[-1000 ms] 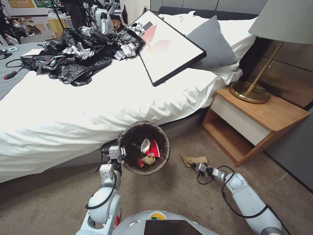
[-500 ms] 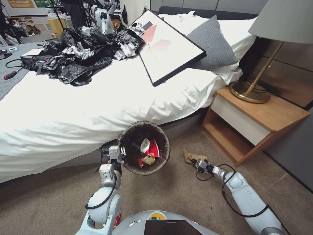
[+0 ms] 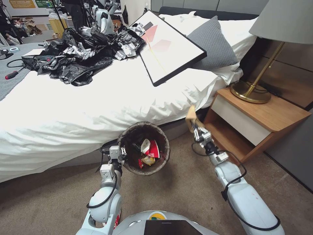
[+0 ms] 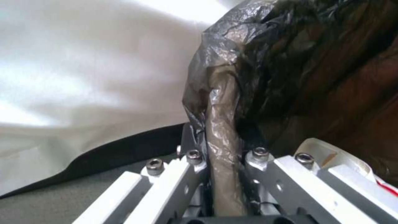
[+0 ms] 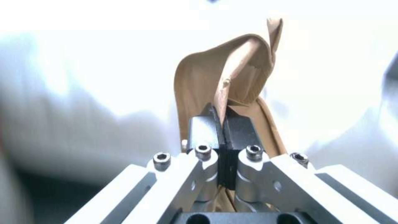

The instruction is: Pick up the trash bin, then pick up the garbage from the floor and place it into the trash bin.

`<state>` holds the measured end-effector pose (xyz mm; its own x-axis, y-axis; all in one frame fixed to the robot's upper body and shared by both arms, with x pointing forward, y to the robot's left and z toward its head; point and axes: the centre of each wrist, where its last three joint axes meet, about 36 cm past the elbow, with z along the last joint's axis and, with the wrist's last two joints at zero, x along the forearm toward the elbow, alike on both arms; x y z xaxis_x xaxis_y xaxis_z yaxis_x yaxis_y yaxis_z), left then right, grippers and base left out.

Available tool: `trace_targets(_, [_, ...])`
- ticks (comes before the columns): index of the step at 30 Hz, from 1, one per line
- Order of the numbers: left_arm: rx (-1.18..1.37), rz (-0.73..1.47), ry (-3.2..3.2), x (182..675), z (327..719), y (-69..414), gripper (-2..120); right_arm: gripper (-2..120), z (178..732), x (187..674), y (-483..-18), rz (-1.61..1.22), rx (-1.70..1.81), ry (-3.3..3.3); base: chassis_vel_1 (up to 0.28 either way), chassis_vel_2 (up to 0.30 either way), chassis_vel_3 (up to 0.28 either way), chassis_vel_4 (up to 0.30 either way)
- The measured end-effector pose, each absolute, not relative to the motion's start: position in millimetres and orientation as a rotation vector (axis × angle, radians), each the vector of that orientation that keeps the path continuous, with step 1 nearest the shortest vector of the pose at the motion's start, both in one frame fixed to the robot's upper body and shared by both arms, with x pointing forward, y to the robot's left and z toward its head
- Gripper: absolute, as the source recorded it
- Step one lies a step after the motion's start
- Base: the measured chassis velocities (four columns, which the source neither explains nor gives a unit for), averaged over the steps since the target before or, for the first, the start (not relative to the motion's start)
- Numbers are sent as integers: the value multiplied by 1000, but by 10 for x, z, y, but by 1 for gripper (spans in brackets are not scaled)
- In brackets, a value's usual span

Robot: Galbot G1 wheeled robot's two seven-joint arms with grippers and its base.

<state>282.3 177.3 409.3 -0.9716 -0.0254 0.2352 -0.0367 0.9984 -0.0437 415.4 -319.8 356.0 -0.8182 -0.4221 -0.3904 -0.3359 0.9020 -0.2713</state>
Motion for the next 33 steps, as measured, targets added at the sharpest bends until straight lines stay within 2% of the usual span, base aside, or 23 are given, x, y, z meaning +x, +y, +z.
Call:
trace_targets(2, [42,73,-2899,2827,4079,1764,4,0,4166,3995,-2817,-34,-615,2480,0,0,0,0])
trace_targets(4, [42,73,-2899,2829,4077,1764,4,0,4280,3941,-2730,14,-640,2456,0,0,0,0])
trace_targets(6, [40,74,-2897,2832,4077,1758,4,0,4722,3630,-2330,207,-792,2365,0,0,0,0])
trace_targets(7, [40,74,-2897,2832,4077,1758,4,0,4722,3630,-2330,207,-792,2365,0,0,0,0])
trace_targets(9, [37,74,-2896,2833,4077,1755,4,0,4861,3353,-2043,324,-939,2347,0,0,0,0])
trace_targets(14, [27,73,-2894,2824,4074,1732,4,0,4716,3120,-1766,361,-1095,2374,0,0,0,0])
trace_targets(20, [15,77,-2889,2804,4061,1674,3,0,4177,2939,-1501,301,-1230,2448,0,0,0,0])
trace_targets(25, [14,79,-2888,2797,4059,1668,3,0,3940,2907,-1419,284,-1249,2478,0,0,0,0])
trace_targets(33, [13,80,-2890,2796,4066,1668,3,0,3869,2922,-1407,281,-1245,2488,0,0,0,0])
